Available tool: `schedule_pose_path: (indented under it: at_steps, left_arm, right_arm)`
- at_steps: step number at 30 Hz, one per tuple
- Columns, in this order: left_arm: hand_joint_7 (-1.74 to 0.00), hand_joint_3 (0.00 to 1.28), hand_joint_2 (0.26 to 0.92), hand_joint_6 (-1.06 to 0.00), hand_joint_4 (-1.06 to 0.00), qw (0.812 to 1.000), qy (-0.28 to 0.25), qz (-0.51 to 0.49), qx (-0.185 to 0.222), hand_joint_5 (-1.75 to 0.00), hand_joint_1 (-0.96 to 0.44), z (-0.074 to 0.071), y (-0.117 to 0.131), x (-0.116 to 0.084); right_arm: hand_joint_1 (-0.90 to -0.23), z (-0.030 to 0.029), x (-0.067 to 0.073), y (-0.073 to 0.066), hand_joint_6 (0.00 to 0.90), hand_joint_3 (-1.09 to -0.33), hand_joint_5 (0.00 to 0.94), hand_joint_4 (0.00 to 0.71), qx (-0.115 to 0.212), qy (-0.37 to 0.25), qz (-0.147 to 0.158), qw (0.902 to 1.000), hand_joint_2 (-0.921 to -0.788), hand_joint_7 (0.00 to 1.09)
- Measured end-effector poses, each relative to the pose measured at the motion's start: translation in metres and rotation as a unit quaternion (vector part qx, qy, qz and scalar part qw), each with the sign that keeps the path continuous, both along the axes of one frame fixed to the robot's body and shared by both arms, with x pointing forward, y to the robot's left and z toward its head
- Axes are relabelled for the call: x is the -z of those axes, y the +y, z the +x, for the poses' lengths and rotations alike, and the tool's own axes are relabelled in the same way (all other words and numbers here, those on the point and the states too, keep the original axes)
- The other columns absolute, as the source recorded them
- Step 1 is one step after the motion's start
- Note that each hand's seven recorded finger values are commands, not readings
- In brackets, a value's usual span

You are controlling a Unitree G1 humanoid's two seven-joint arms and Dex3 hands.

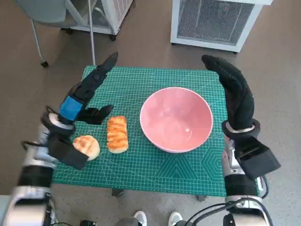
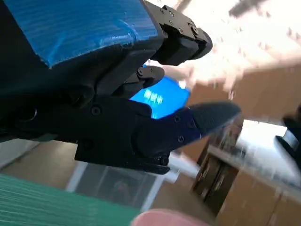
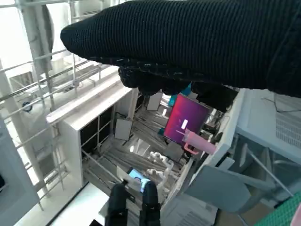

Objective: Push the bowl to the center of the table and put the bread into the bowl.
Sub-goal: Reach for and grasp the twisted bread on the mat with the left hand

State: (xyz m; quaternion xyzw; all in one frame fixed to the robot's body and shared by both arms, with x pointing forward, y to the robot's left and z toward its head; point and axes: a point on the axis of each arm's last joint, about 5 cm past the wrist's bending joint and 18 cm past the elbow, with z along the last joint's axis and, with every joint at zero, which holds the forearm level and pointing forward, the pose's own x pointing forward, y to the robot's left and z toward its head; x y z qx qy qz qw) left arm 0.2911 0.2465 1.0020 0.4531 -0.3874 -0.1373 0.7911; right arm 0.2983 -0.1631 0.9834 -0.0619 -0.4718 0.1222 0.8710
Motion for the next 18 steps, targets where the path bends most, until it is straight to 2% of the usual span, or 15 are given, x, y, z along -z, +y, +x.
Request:
schedule_pose_path:
  at_steps: [4, 7, 8, 9, 13, 18]
  left_arm:
    - [-0.03, 0.11, 0.915, -0.31, -0.18, 0.998, 0.016, 0.057, 0.004, -0.01, -0.71, 0.001, 0.012, -0.012]
    - [-0.03, 0.05, 0.900, -0.33, -0.19, 0.994, 0.027, 0.109, 0.011, -0.01, -0.70, 0.002, 0.019, -0.024]
    - [-0.03, 0.04, 0.895, -0.33, -0.20, 0.992, 0.030, 0.125, 0.014, -0.01, -0.69, 0.002, 0.020, -0.027]
    - [-0.05, 0.03, 0.859, -0.37, -0.23, 0.989, 0.032, 0.142, 0.018, -0.02, -0.69, 0.002, 0.022, -0.031]
    - [-0.05, 0.02, 0.844, -0.37, -0.24, 0.979, 0.032, 0.197, 0.030, -0.02, -0.65, 0.003, 0.024, -0.044]
    - [-0.05, 0.01, 0.827, -0.38, -0.25, 0.959, 0.036, 0.279, 0.043, -0.02, -0.62, 0.004, 0.022, -0.055]
  right_arm:
    - [-0.690, -0.0006, 0.001, -0.001, -0.001, -0.791, 0.012, 0.268, 0.002, 0.006, -0.003, 1.0000, -0.921, 0.65]
    - [-0.687, -0.0006, 0.001, -0.001, -0.001, -0.792, 0.012, 0.267, 0.002, 0.009, -0.002, 1.0000, -0.921, 0.65]
    - [-0.686, -0.0006, 0.001, -0.001, -0.001, -0.792, 0.012, 0.267, 0.002, 0.009, -0.002, 1.0000, -0.921, 0.65]
    - [-0.684, -0.0006, 0.000, -0.001, -0.001, -0.793, 0.011, 0.266, 0.003, 0.009, -0.002, 1.0000, -0.921, 0.65]
    - [-0.682, -0.0008, -0.001, 0.000, -0.001, -0.795, 0.011, 0.266, 0.004, 0.009, 0.000, 0.9999, -0.921, 0.65]
    - [-0.687, -0.0016, -0.004, 0.000, -0.001, -0.796, 0.011, 0.266, 0.006, 0.006, 0.003, 1.0000, -0.921, 0.65]
